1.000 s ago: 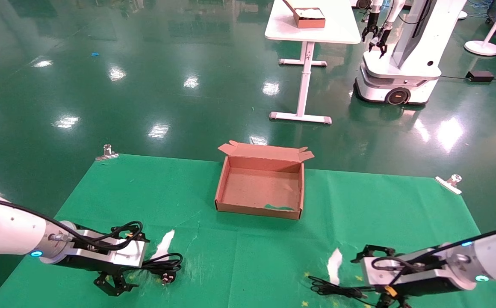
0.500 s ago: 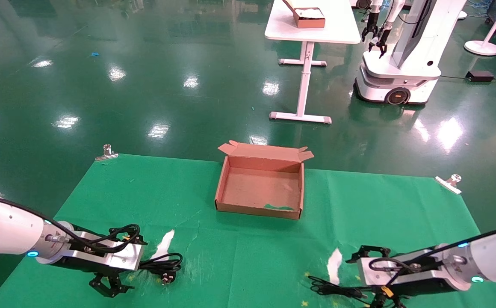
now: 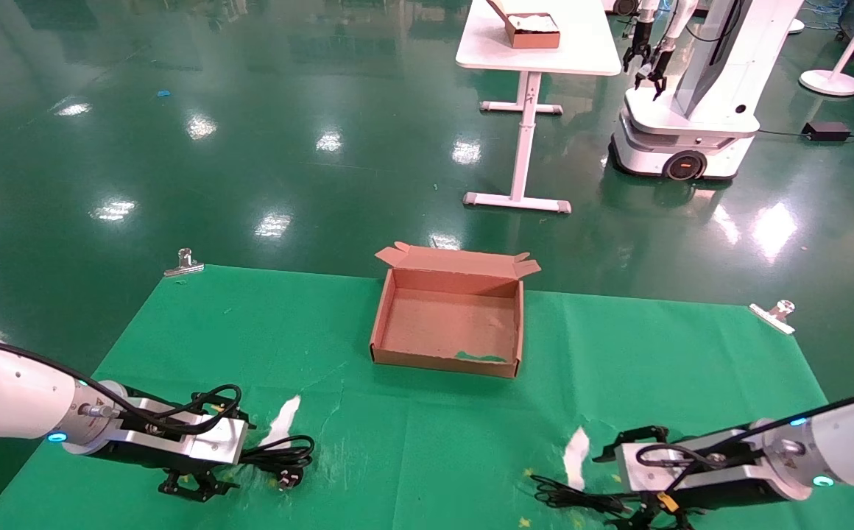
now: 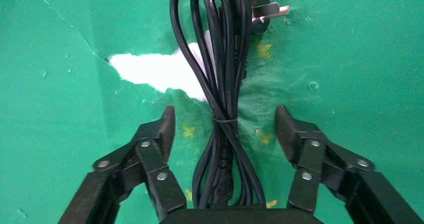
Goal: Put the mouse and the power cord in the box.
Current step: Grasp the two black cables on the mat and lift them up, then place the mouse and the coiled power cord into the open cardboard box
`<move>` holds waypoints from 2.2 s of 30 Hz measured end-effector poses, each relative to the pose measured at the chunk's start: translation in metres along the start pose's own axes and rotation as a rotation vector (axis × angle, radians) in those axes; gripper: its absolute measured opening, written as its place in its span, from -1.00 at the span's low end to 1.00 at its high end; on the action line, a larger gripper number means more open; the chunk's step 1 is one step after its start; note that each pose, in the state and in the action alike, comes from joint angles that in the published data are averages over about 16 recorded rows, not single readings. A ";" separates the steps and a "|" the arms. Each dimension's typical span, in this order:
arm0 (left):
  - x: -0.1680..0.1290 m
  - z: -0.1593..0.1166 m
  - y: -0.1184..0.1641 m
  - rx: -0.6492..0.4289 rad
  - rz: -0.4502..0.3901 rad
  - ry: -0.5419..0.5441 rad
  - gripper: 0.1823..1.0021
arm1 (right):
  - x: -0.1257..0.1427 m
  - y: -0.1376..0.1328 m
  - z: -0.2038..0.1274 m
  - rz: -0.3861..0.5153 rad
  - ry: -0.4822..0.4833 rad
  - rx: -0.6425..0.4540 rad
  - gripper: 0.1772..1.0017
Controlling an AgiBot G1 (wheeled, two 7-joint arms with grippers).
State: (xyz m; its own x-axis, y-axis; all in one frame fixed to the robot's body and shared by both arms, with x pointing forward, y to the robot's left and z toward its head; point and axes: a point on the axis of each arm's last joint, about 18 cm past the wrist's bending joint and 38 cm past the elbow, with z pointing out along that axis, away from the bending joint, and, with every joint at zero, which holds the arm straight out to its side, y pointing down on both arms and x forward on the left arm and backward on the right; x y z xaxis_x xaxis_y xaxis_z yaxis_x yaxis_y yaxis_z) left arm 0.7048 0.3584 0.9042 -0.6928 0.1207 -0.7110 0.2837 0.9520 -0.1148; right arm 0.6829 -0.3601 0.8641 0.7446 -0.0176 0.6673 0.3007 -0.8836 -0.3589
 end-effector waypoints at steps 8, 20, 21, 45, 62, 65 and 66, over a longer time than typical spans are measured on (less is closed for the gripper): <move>0.000 0.000 0.000 0.001 -0.002 -0.002 0.08 | 0.000 0.000 0.000 -0.001 0.000 0.001 0.08; 0.000 0.000 0.000 0.002 -0.003 -0.003 -0.56 | 0.000 0.000 0.000 -0.002 0.001 0.002 -0.57; 0.000 0.000 0.000 0.003 -0.004 -0.003 -0.59 | 0.000 0.000 -0.001 -0.001 0.002 0.003 -0.60; -0.142 -0.174 -0.069 0.354 -0.258 -0.424 -0.80 | 0.115 -0.079 -0.125 -0.013 0.307 0.163 -0.85; -0.179 -0.221 -0.096 0.429 -0.310 -0.539 -0.80 | 0.195 -0.210 -0.039 -0.093 0.554 0.205 -0.86; -0.167 -0.217 -0.083 0.419 -0.332 -0.501 -0.80 | 0.201 -0.222 -0.037 -0.100 0.596 0.225 -0.86; -0.163 -0.215 -0.079 0.416 -0.340 -0.489 -0.80 | 0.202 -0.226 -0.037 -0.100 0.603 0.235 -0.86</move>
State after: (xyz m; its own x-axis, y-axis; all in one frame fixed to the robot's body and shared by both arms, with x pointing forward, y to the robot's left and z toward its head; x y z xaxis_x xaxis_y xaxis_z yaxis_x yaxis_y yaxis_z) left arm 0.6524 0.3236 1.1782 -0.4397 -0.3952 -0.8065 0.4014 0.7168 -0.5701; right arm 0.7438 -0.1812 1.1040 0.2615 -0.2603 0.9294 0.5243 -0.7702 -0.3632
